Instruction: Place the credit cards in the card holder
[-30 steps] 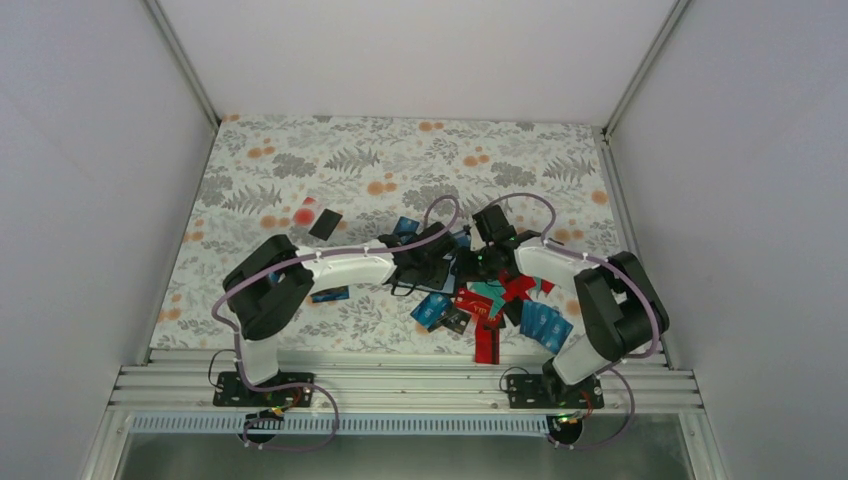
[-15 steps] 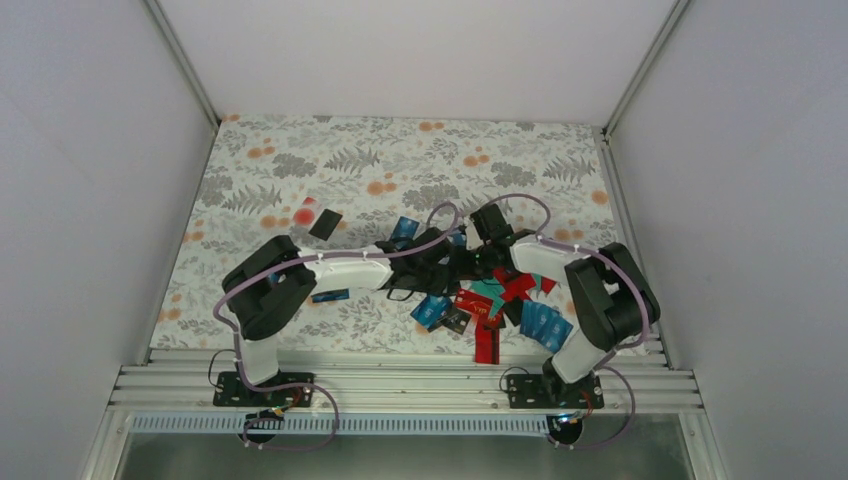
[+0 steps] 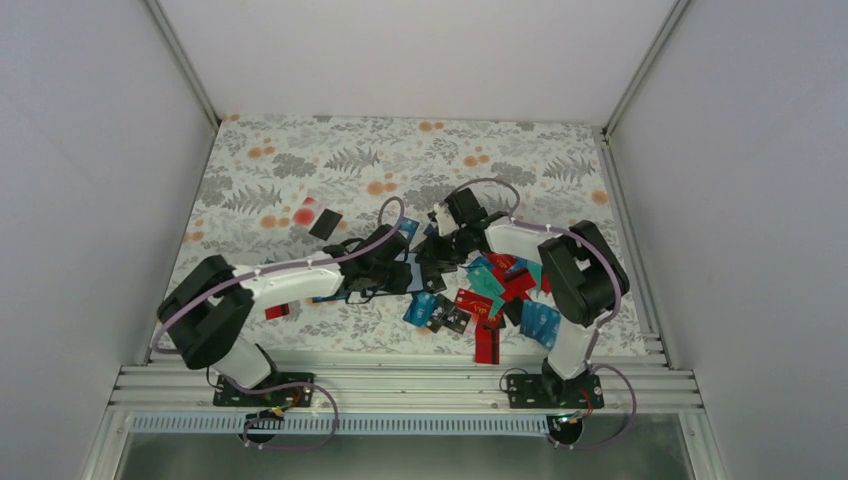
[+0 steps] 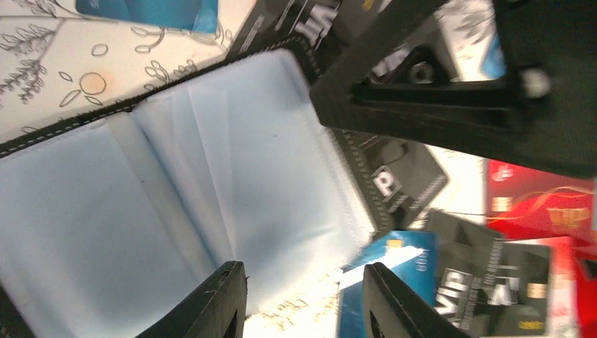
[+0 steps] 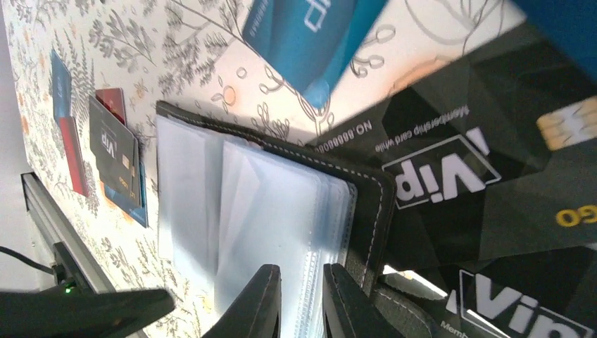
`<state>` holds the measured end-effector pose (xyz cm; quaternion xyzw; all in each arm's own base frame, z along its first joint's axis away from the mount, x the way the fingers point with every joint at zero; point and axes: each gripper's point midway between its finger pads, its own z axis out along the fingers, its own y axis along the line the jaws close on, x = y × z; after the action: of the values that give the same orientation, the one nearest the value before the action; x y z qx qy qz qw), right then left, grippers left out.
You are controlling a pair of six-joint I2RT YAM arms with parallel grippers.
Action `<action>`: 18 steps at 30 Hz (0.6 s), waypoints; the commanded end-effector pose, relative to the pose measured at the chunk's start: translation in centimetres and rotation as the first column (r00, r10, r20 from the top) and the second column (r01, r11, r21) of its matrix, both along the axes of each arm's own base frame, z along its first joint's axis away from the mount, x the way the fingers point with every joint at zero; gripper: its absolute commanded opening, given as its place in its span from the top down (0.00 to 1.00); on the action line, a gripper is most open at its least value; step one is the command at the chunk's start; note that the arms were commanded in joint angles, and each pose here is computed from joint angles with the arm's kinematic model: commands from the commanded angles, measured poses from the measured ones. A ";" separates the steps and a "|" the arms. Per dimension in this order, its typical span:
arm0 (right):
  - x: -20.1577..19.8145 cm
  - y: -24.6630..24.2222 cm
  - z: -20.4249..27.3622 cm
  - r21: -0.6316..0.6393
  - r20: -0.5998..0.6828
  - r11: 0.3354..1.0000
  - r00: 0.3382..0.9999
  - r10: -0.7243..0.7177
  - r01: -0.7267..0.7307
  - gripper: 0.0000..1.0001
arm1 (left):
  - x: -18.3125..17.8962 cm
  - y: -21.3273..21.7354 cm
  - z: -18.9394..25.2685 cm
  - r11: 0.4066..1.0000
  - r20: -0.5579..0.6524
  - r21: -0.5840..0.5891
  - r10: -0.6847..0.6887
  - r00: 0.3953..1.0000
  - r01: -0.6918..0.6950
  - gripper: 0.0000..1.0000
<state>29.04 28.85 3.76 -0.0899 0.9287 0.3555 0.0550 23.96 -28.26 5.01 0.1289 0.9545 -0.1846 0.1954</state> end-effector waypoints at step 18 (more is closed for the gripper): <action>-1.9 -2.7 6.7 -0.054 0.164 0.998 0.986 0.020 -0.011 0.68 | 0.0 14.3 2.6 0.883 -0.025 0.203 0.436 0.899 -0.423 0.29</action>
<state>27.88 26.48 10.35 -0.1192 0.9279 0.3299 0.1262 25.15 -17.38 8.26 -0.0234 0.9755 -0.0898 0.1994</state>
